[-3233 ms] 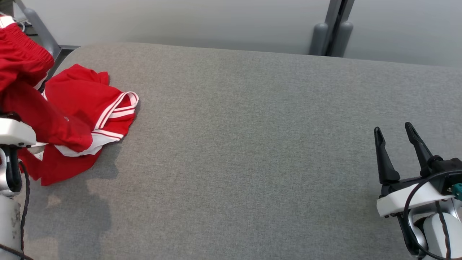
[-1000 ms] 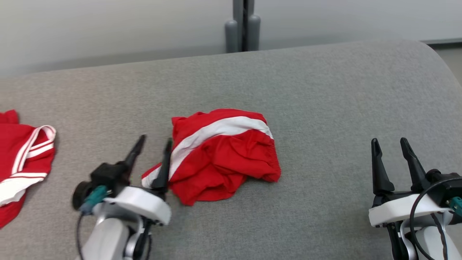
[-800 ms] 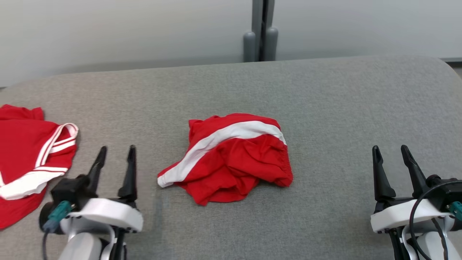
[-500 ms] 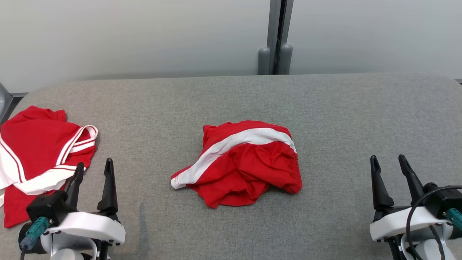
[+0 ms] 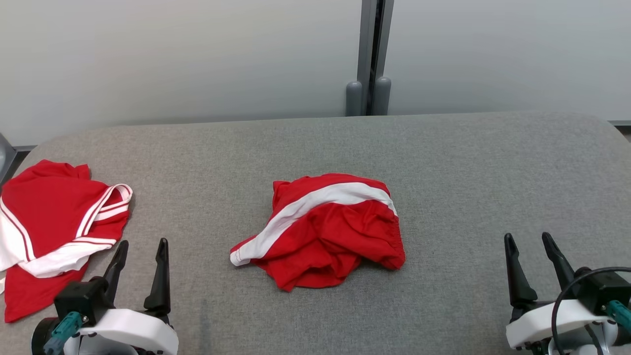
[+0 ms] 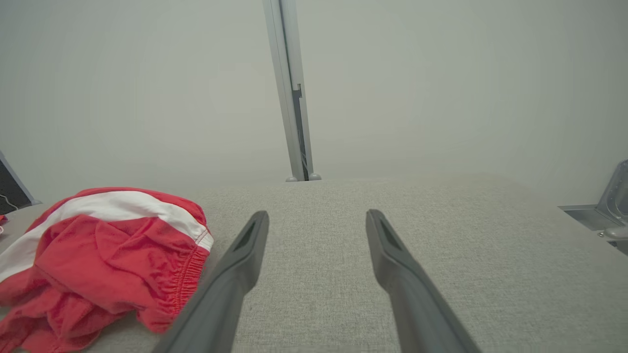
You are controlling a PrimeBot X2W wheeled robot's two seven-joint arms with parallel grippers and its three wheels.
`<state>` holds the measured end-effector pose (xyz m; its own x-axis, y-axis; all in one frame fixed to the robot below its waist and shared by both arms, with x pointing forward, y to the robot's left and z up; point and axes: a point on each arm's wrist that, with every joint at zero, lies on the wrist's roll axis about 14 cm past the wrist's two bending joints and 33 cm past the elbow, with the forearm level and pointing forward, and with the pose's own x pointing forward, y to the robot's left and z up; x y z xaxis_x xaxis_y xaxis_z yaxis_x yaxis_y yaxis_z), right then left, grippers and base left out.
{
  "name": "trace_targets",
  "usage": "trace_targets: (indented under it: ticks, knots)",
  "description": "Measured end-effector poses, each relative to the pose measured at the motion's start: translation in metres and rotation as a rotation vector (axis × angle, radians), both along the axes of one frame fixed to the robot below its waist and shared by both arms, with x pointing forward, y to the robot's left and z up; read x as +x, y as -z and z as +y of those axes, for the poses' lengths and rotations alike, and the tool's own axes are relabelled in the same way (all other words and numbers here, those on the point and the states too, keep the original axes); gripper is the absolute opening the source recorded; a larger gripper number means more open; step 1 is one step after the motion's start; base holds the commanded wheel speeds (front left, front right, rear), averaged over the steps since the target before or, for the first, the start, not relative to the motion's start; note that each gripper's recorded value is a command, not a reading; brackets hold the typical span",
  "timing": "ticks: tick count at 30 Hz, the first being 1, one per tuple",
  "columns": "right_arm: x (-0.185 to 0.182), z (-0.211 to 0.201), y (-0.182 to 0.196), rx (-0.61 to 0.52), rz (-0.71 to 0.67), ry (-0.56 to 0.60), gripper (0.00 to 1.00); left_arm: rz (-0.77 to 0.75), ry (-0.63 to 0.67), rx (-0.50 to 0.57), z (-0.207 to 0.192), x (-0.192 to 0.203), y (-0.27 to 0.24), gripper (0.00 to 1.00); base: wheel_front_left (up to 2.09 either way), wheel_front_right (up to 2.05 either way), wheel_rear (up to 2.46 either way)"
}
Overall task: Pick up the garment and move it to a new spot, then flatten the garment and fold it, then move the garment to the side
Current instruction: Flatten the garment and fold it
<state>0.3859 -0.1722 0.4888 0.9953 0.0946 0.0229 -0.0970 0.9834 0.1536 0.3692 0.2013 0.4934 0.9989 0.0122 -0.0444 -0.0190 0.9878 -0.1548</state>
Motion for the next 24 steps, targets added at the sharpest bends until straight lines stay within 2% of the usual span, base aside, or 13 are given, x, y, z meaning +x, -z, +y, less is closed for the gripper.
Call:
trace_targets:
  ticks: [24]
  knots:
    - [-0.0100,-0.0033,-0.0008,0.011,0.008,0.013,1.00,0.037,-0.001,0.012,-0.0004,-0.0093,0.0051,1.00,0.00,0.00,0.00]
